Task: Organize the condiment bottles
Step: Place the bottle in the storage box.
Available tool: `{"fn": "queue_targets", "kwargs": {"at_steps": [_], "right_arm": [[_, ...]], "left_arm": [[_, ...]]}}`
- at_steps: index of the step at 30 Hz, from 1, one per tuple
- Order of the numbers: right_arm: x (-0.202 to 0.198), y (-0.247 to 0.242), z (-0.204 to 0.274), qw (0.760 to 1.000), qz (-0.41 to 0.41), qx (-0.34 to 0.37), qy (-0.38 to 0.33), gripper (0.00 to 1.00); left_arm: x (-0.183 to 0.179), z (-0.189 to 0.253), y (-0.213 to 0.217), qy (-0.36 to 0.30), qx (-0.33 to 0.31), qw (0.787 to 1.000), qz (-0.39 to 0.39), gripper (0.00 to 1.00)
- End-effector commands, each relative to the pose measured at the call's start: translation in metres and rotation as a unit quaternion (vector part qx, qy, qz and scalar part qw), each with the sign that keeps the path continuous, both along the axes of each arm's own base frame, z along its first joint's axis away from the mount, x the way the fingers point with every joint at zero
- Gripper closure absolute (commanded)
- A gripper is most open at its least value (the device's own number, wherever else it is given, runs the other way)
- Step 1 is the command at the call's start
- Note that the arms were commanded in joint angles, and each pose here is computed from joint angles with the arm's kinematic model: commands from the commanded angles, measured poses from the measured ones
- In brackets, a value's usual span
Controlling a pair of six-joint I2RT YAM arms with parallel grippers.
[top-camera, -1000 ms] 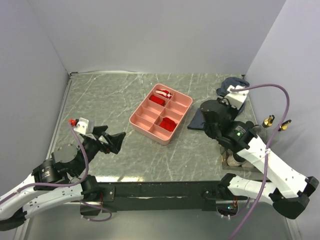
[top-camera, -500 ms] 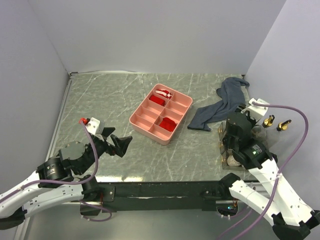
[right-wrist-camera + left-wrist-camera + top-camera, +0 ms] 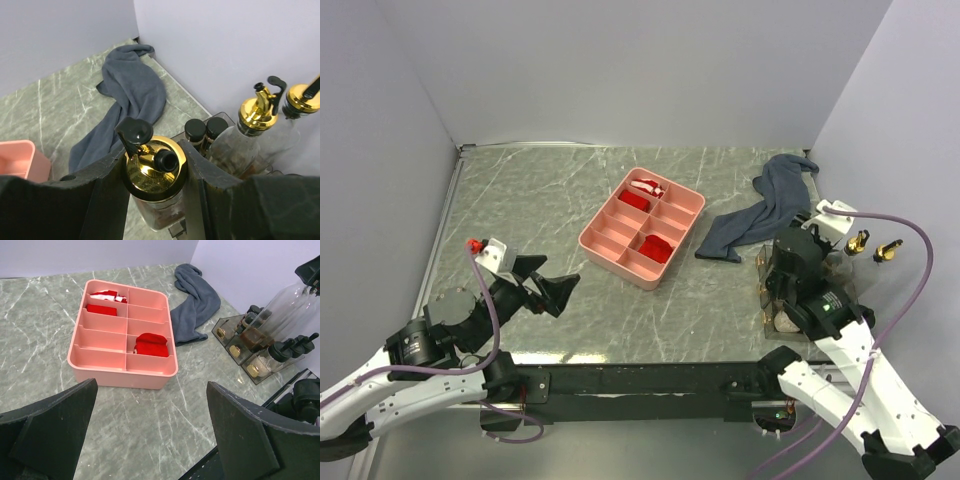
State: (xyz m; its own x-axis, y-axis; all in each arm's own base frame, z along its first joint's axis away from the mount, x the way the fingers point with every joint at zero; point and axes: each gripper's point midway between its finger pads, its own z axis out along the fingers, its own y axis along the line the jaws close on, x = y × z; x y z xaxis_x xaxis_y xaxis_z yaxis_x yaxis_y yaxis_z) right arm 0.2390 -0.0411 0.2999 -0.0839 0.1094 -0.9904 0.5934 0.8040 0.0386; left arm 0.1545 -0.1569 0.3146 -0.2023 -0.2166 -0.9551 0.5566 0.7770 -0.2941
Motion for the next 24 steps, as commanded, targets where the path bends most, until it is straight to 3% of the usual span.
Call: {"fn": "queue_targets", "kwargs": {"at_steps": [1,24], "right_arm": [[-0.005,-0.010,0.008,0.999,-0.022,0.014,-0.036,1.00],[0.005,-0.021,-0.001,0.999,-0.009,0.018,-0.044,1.00]], "left_arm": [[-0.001,0.004,-0.006,-0.007,-0.007,1.000,-0.011,0.03],[0.000,0.005,-0.008,-0.005,-0.010,1.000,-0.012,0.03]]}}
